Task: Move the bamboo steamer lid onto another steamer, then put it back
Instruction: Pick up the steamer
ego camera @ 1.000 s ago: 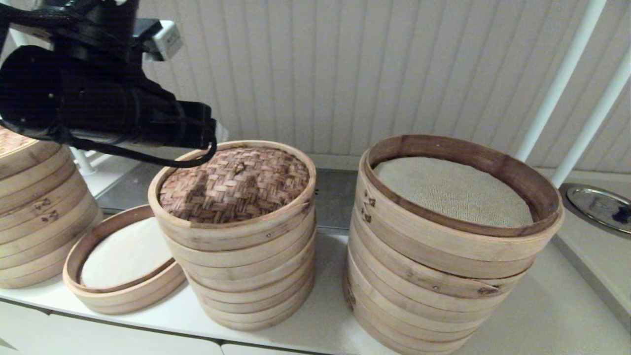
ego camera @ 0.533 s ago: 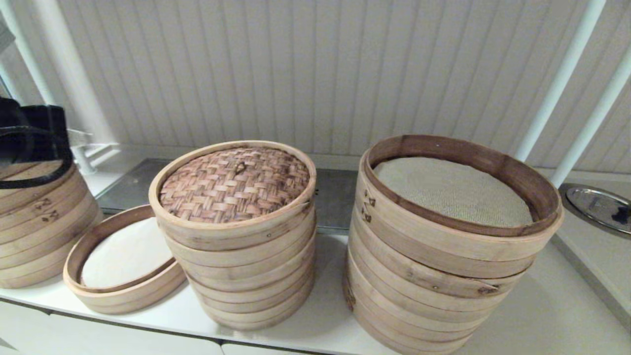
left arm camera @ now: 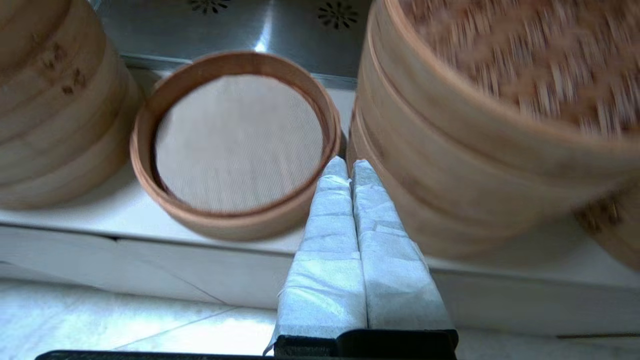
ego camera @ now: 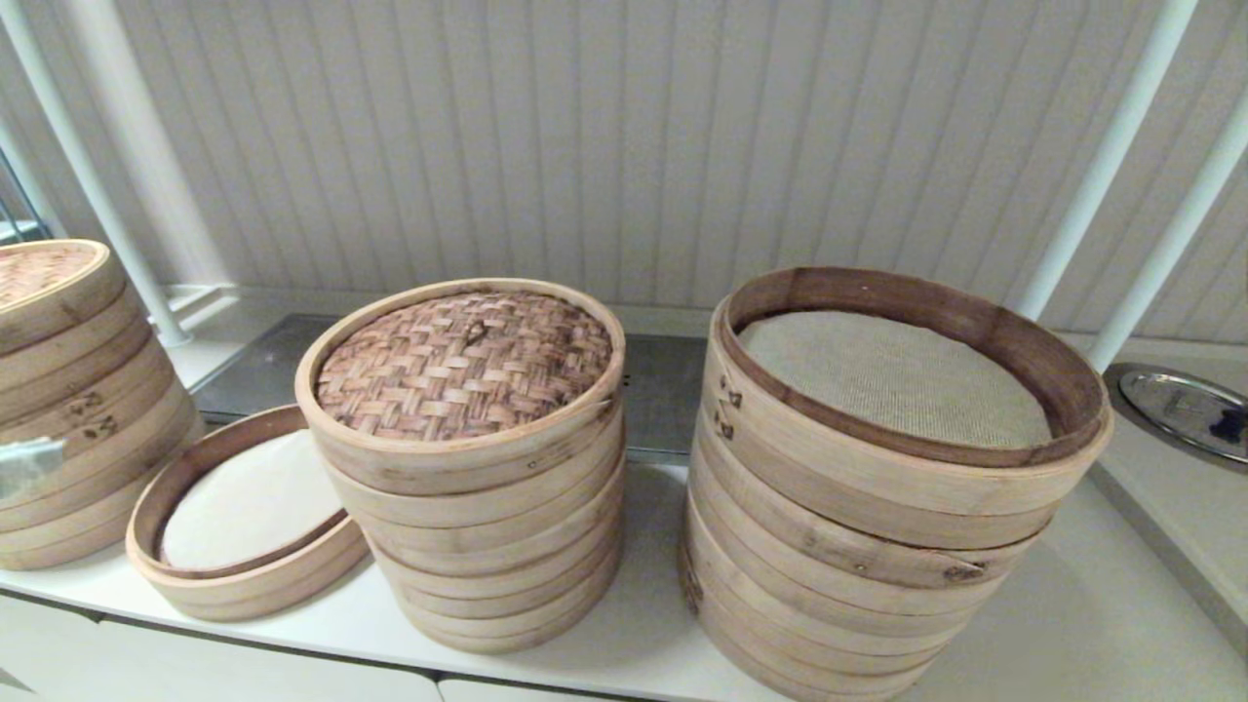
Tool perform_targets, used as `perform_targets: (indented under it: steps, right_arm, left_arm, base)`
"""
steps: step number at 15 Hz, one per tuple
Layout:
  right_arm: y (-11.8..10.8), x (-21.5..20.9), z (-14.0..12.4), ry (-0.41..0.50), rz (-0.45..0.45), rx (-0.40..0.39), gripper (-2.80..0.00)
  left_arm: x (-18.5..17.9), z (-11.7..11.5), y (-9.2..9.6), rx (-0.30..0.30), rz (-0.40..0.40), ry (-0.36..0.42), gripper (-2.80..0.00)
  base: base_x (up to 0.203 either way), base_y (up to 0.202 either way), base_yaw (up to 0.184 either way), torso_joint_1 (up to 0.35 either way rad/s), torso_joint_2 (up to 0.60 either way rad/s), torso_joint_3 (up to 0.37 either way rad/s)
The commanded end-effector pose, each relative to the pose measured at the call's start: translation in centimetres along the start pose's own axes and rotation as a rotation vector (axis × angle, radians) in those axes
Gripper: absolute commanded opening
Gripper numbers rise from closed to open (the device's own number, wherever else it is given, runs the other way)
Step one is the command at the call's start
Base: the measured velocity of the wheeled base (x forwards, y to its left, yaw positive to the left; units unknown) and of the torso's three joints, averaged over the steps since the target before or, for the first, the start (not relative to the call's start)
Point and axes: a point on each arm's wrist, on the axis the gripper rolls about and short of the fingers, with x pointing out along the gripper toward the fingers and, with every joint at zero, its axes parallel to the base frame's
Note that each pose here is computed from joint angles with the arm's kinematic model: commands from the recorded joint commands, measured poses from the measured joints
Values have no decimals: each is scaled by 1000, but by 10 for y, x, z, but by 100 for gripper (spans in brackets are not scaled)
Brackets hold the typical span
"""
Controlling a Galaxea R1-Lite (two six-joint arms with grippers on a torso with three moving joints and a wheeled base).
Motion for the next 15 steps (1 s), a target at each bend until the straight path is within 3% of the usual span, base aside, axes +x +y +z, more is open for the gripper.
perform_targets:
  steps: [1,6,9,11,15]
  right_arm:
    - [0,0,0,0,-1,0,-280]
    - [0,0,0,1,0,0,-280]
    - [0,0,0,2,-1,0,-280]
    - [0,0,-1,2,-1,0,-280]
    - [0,0,0,1,0,0,-280]
  left_arm:
    - [-35,-34,-2,1,1,-81,-280]
    - [-62,-114,-6,-2,-1,-130,-280]
    - [-61,-136,-7,-1,12,-136,-280]
    - [-66,-140,-6,19,-33,-178,-280]
    - [-67,-166,-4,44,-22,-225,-280]
  base:
    - [0,0,0,0,0,0]
    - [0,0,0,0,0,0]
    - [0,0,0,0,0,0]
    - [0,0,0,0,0,0]
    - [0,0,0,0,0,0]
